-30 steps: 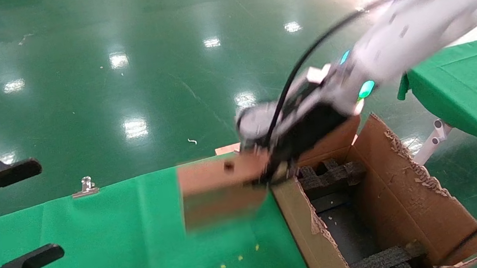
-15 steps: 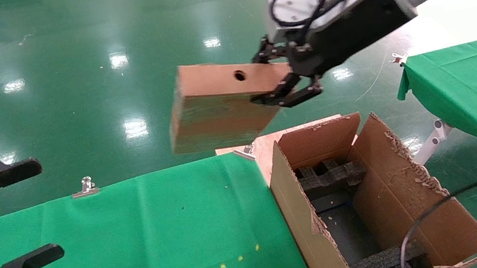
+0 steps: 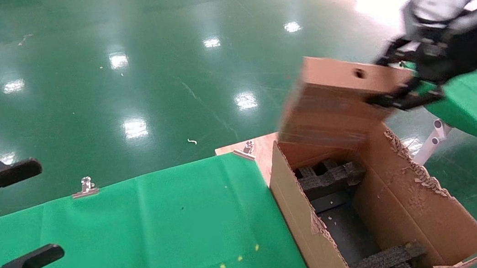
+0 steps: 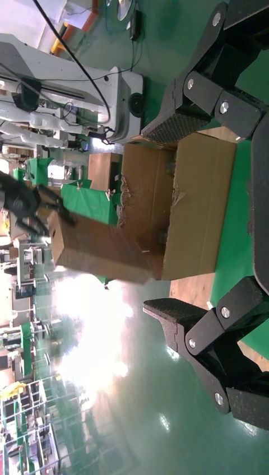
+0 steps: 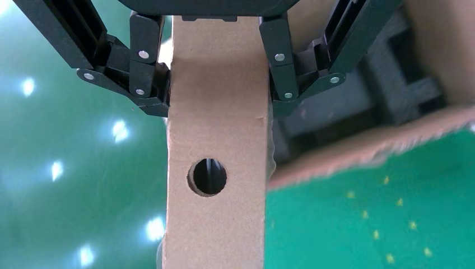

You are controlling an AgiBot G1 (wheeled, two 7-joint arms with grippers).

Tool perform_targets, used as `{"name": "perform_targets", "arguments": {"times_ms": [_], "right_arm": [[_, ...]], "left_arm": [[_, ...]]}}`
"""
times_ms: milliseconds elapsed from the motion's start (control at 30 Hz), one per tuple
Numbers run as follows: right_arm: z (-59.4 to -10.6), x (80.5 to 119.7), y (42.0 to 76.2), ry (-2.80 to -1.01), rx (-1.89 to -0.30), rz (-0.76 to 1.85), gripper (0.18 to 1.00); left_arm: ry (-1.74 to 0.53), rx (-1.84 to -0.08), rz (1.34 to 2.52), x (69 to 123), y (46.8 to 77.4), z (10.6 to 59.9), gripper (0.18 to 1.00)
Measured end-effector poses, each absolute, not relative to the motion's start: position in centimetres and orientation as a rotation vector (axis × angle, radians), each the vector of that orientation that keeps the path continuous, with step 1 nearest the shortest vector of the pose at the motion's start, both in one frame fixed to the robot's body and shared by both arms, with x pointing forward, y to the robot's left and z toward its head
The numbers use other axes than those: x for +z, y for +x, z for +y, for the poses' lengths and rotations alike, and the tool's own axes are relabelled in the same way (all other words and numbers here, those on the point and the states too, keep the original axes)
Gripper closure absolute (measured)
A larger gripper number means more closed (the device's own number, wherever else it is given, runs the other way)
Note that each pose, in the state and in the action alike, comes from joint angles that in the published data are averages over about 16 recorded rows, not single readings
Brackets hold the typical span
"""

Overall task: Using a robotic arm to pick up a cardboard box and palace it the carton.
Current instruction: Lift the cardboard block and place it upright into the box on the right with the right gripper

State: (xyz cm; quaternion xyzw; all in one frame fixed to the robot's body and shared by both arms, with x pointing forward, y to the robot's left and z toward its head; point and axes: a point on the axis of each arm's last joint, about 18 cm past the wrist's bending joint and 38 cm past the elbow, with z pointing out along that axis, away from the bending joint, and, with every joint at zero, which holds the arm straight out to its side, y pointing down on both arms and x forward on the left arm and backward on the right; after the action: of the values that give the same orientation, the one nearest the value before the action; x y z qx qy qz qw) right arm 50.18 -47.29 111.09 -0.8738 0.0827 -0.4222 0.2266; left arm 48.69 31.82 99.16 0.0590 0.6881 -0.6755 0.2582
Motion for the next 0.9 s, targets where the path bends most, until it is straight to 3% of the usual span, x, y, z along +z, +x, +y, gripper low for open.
{"name": "perform_targets", "arguments": {"times_ms": [400,900], "right_arm": [[-51.8,105.8,45.8,-2.446,-1.073,0.500,0.767],[-52.6,104.0,46.0,-2.379,-1.038,0.693,0.768]], "left_arm": [[0.160,-1.832,1.865,99.2,48.7,31.8,0.184],[0.159,-1.832,1.865,99.2,48.7,31.8,0.184]]}}
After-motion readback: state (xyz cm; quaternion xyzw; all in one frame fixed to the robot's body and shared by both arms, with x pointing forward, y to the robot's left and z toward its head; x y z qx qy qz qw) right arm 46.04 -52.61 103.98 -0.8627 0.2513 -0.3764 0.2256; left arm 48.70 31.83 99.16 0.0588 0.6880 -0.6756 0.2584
